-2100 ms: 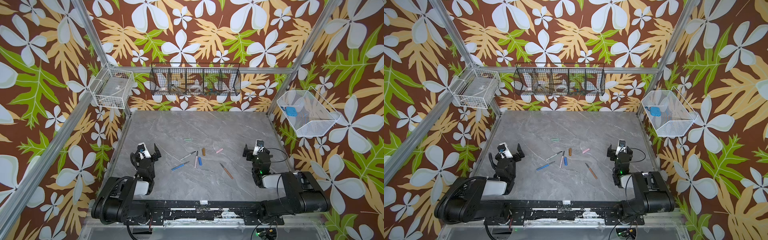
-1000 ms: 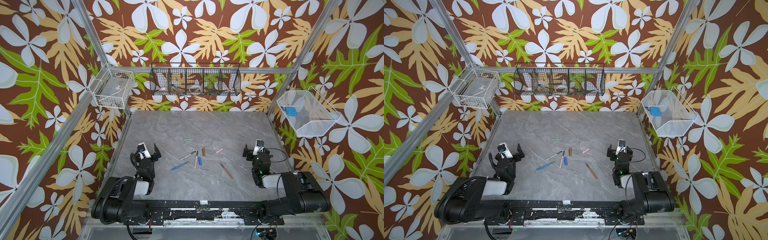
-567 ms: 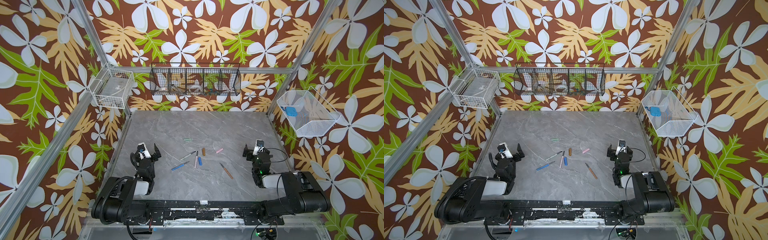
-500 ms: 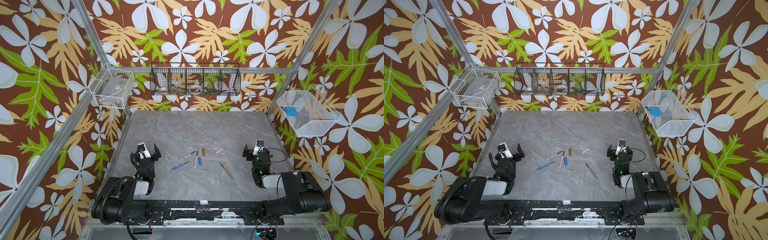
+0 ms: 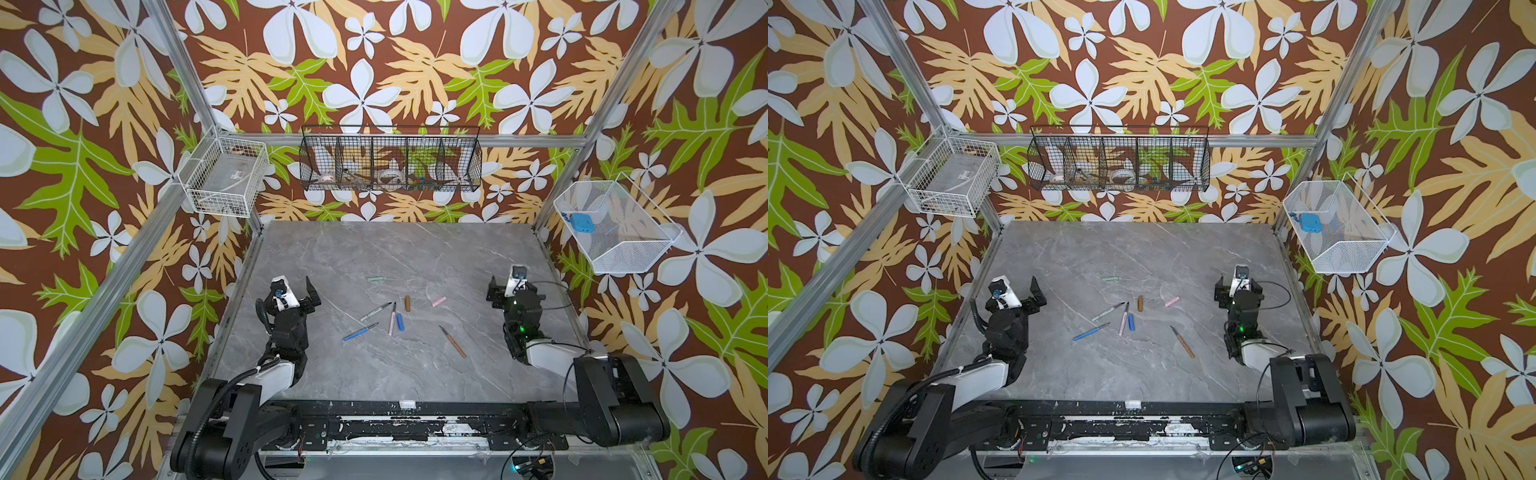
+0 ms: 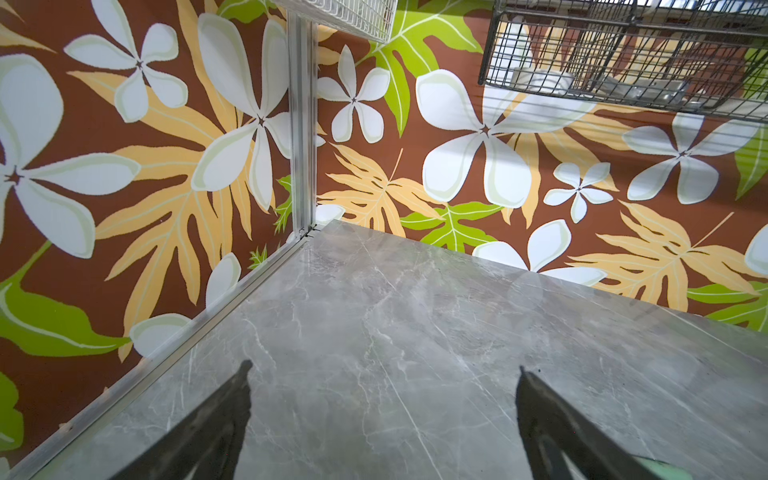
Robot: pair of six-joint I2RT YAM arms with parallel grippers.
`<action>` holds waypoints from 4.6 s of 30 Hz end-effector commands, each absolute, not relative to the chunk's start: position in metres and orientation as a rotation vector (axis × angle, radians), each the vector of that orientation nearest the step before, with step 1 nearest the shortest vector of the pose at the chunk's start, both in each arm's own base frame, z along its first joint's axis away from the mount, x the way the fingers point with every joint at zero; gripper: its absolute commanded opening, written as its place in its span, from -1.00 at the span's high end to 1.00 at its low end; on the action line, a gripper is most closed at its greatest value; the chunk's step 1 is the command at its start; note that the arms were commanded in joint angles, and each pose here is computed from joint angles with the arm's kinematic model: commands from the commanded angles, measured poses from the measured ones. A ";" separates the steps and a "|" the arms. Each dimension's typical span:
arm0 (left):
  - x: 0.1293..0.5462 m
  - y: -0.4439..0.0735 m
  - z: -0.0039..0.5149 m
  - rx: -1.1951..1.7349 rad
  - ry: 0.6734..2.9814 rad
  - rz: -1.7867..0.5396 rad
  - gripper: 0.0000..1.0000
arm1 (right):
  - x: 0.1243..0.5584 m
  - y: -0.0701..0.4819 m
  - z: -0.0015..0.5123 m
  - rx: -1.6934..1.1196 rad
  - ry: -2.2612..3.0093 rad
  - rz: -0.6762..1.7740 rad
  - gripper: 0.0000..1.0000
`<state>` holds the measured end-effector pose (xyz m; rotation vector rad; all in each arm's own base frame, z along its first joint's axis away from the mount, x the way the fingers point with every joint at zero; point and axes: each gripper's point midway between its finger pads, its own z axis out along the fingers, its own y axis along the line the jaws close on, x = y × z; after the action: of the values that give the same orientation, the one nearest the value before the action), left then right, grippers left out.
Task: Insert the pens into the pen caps
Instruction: 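Move the right gripper over the orange fountain pen while the left arm rises, then lower the right gripper and close it on the orange fountain pen, then carry the pen toward the left gripper and close the left gripper on it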
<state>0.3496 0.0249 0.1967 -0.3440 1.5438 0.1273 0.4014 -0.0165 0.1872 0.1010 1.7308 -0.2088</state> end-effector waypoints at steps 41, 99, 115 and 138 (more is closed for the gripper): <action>0.334 -0.115 0.202 -0.045 1.712 -0.394 -1.00 | 0.270 0.159 0.057 -0.805 2.835 0.076 -0.15; 0.336 -0.115 0.193 -0.056 1.735 -0.385 -1.00 | 0.263 0.152 0.005 -0.777 2.956 -0.058 0.72; 0.336 -0.130 0.190 0.009 1.747 -0.454 -1.00 | 0.280 0.177 0.030 -0.607 2.817 0.198 0.95; 0.302 -0.230 0.198 0.395 1.710 -1.083 -1.00 | 0.317 0.239 0.182 -0.321 2.041 1.043 0.91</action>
<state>0.3176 -0.2103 0.1765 0.2933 1.8074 -0.9201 0.3103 0.2267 0.1488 -0.3293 2.1942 0.9287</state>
